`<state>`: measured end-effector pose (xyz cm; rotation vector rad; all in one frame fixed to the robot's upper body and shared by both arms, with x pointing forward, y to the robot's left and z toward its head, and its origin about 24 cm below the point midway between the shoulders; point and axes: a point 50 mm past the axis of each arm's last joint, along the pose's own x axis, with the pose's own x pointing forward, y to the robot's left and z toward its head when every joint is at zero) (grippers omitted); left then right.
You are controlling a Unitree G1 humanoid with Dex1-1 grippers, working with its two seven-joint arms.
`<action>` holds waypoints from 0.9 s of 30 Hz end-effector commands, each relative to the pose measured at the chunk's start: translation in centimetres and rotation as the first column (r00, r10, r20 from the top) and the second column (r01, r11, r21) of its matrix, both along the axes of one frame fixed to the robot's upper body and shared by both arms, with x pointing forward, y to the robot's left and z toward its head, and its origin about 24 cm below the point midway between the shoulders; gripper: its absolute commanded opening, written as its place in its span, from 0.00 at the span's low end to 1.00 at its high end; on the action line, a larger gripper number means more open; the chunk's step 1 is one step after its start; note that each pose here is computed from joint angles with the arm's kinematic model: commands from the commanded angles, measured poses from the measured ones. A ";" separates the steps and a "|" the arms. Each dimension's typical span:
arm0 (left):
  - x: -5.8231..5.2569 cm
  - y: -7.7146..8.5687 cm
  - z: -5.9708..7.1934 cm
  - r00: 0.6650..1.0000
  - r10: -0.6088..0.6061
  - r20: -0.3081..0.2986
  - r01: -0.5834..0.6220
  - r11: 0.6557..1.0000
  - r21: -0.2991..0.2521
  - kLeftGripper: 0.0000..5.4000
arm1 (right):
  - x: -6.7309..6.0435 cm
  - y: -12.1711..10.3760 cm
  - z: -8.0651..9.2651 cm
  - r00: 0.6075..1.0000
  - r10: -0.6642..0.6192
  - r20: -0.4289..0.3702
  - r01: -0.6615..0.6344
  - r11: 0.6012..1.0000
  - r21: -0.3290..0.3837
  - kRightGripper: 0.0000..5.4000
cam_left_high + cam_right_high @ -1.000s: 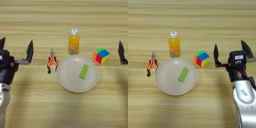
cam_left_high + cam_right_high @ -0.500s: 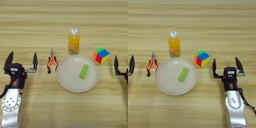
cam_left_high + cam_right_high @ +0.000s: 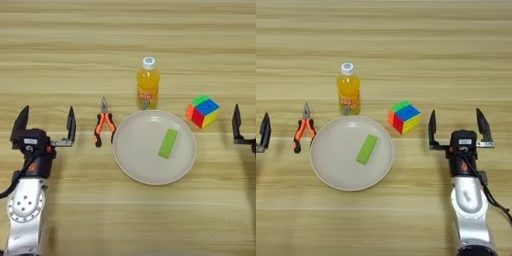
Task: Move the objects on the table
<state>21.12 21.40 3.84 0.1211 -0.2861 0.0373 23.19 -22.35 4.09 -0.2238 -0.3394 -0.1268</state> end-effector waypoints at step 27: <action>2.3 -1.6 1.3 0.999 -0.041 0.031 0.041 0.999 0.009 1.00 | 5.7 2.4 4.7 0.804 0.458 -0.380 -0.467 0.881 0.073 0.99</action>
